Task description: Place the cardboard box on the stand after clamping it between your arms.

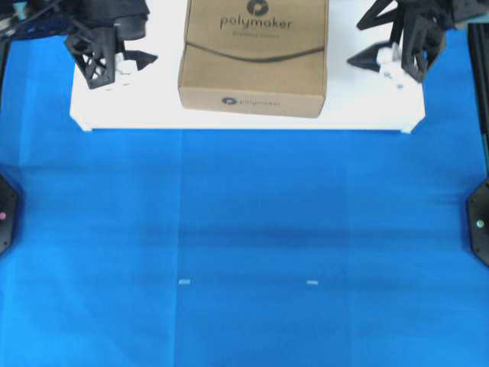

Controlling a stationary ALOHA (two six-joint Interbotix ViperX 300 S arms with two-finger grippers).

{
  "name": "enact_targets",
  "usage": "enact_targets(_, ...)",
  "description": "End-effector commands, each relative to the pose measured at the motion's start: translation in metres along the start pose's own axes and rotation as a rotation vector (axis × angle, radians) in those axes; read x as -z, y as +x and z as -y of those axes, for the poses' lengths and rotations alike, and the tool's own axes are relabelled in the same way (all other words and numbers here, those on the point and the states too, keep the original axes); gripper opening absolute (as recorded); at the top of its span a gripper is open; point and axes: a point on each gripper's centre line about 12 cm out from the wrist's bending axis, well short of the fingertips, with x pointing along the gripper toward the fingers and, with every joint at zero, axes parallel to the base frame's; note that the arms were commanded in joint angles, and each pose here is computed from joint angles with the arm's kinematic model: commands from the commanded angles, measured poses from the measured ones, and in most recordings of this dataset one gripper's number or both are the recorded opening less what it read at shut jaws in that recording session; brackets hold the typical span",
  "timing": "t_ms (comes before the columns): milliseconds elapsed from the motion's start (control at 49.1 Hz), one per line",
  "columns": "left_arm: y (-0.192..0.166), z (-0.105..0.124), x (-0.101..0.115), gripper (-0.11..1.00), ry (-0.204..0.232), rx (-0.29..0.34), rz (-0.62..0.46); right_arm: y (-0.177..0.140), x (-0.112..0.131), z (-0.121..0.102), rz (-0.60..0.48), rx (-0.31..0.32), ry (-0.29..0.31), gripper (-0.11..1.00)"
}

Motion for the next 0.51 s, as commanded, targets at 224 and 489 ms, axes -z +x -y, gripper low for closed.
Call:
enact_targets(224,-0.052,0.054,-0.027,0.84,-0.132,0.074,0.309,-0.046,-0.004,-0.072,0.319,0.009,0.02,0.98)
enact_targets(489,-0.091,0.08,-0.025,0.84,-0.205,0.163,0.416,-0.087,0.013,-0.101,0.499,-0.048,0.054,0.98)
